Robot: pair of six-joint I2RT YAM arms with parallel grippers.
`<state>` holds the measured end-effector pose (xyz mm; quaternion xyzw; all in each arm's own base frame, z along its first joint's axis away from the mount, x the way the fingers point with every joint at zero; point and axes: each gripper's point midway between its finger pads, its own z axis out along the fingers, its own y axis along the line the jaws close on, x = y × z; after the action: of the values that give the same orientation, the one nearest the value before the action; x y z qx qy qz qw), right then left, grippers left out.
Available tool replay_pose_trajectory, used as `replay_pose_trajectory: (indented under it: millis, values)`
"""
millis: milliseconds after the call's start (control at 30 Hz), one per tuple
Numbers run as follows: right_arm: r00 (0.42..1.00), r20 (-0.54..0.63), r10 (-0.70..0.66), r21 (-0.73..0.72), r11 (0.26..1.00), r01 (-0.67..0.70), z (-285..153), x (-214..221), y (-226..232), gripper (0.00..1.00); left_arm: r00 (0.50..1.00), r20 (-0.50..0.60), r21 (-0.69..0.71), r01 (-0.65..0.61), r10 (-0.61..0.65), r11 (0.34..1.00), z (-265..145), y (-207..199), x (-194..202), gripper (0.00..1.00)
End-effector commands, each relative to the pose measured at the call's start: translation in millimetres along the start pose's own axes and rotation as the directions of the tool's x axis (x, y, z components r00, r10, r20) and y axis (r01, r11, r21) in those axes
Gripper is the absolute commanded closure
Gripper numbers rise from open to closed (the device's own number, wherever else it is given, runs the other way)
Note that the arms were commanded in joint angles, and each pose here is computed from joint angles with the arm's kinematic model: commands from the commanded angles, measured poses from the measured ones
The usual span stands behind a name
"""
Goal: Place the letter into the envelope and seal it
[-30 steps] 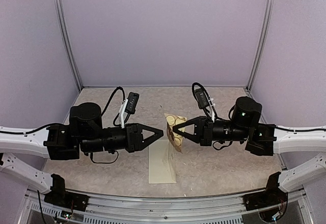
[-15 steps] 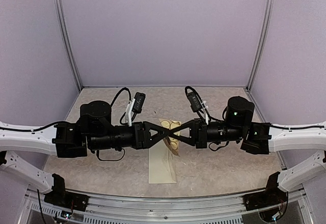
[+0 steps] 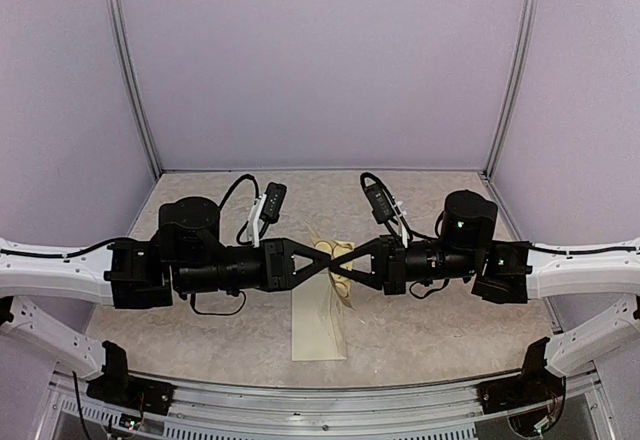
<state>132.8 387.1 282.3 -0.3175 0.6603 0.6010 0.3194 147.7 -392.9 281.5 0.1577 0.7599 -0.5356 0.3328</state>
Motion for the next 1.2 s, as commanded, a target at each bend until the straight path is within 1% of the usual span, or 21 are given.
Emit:
replay_pose_trajectory:
  millis: [0, 200, 400, 567, 667, 733, 933, 1033, 1167]
  values:
    - [0.999, 0.022, -0.03, -0.025, 0.999, 0.031, 2.9, -11.9, 11.1, 1.0, 1.0, -0.004, 0.029, 0.01, -0.01, 1.0, 2.8, -4.7, -0.9, 0.74]
    - [0.999, 0.023, -0.029, -0.022, 0.999, 0.03, 2.2, -12.2, 11.2, 1.0, 1.0, -0.008, 0.022, 0.015, -0.015, 1.0, 3.5, -2.1, 1.4, 0.74]
    - [0.999, 0.026, -0.029, -0.02, 0.999, 0.03, 2.1, -12.4, 10.9, 1.0, 1.0, -0.009, 0.025, 0.021, -0.021, 0.999, 2.9, -2.4, 2.2, 0.9]
    - [0.999, 0.033, -0.031, -0.01, 0.999, 0.031, 0.6, -13.6, 10.0, 1.0, 1.0, -0.013, 0.024, 0.028, -0.028, 0.999, 2.8, -0.9, 4.1, 0.97]
    - [0.999, 0.042, -0.03, 0.003, 1.0, 0.03, -1.1, -14.9, 8.6, 1.0, 0.999, -0.021, 0.03, 0.032, -0.031, 0.999, 3.0, -1.9, 6.0, 0.96]
    - [0.998, 0.047, -0.03, 0.004, 1.0, 0.03, -2.0, -15.8, 9.0, 1.0, 0.999, -0.024, 0.03, 0.032, -0.031, 0.999, 2.7, -1.8, 7.0, 0.89]
    - [0.998, 0.047, -0.031, -0.001, 1.0, 0.031, -2.1, -16.3, 10.3, 1.0, 0.999, -0.027, 0.026, 0.033, -0.032, 0.999, 3.9, -0.1, 8.4, 0.84]
    - [0.999, 0.047, -0.028, -0.001, 1.0, 0.028, -2.1, -16.0, 9.8, 1.0, 0.999, -0.026, 0.023, 0.034, -0.033, 0.999, 4.2, 0.6, 8.4, 0.85]
    - [0.998, 0.047, -0.028, -0.001, 1.0, 0.028, -2.4, -15.5, 9.8, 1.0, 0.999, -0.024, 0.021, 0.037, -0.036, 0.999, 3.3, 1.4, 8.4, 0.93]
